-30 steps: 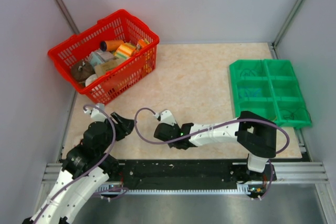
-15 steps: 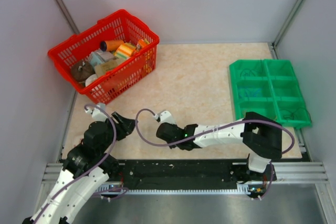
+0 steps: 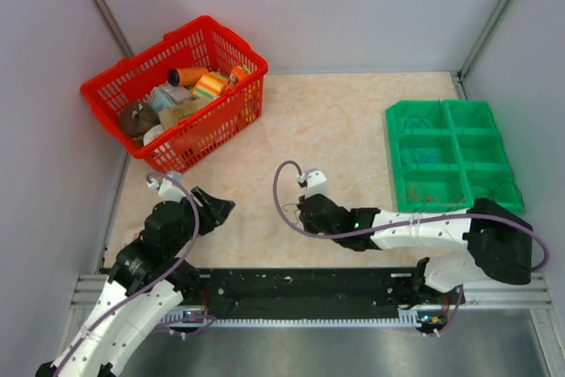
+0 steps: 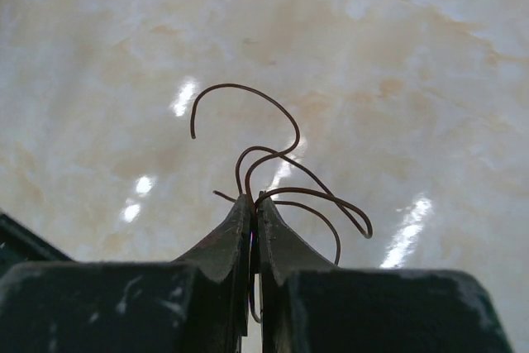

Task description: Untangle the cables

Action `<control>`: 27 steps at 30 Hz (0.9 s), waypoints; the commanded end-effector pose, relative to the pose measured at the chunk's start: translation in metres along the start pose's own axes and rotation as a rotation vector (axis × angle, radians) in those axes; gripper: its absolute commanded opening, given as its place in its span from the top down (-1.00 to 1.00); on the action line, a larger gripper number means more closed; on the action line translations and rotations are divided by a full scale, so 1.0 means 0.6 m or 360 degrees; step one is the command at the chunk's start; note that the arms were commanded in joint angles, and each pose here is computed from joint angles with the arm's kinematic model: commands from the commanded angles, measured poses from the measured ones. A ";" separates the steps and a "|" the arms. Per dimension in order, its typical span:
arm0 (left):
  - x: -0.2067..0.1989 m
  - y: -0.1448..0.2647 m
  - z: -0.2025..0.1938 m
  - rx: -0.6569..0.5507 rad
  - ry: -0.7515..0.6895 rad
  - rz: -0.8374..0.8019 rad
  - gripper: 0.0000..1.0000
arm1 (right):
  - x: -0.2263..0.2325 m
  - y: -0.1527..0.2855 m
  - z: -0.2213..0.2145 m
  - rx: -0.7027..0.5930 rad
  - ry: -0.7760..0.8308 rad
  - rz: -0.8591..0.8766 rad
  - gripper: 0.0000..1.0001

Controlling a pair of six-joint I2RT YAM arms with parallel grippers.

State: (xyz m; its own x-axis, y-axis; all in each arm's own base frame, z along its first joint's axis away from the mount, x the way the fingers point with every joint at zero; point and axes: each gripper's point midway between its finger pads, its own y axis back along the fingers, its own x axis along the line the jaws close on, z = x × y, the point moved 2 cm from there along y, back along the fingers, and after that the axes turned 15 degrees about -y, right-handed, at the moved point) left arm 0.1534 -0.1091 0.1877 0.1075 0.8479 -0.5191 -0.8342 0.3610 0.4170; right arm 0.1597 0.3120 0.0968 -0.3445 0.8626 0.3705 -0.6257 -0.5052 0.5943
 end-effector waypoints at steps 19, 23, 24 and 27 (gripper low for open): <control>-0.023 -0.009 -0.002 0.0038 0.0020 -0.0106 -0.07 | -0.551 0.330 0.262 -0.1297 -0.1354 -0.1654 1.00; -0.021 -0.006 -0.002 0.0033 0.0006 -0.0100 -0.07 | -0.622 0.380 0.231 -0.1348 -0.1683 -0.1817 1.00; -0.020 -0.006 -0.002 0.0033 0.0004 -0.0100 -0.07 | -0.631 0.390 0.228 -0.1377 -0.1728 -0.1843 1.00; -0.022 -0.006 -0.004 0.0040 0.0001 -0.0113 -0.07 | -0.651 0.409 0.225 -0.1423 -0.1799 -0.1921 0.91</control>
State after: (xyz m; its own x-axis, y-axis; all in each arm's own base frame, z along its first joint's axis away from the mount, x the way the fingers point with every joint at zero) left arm 0.1514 -0.1183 0.1854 0.1311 0.8311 -0.5405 -0.8048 0.4076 0.4315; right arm 0.2313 -0.1406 0.1737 0.8628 0.1436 0.4847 -0.4083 0.7632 0.5008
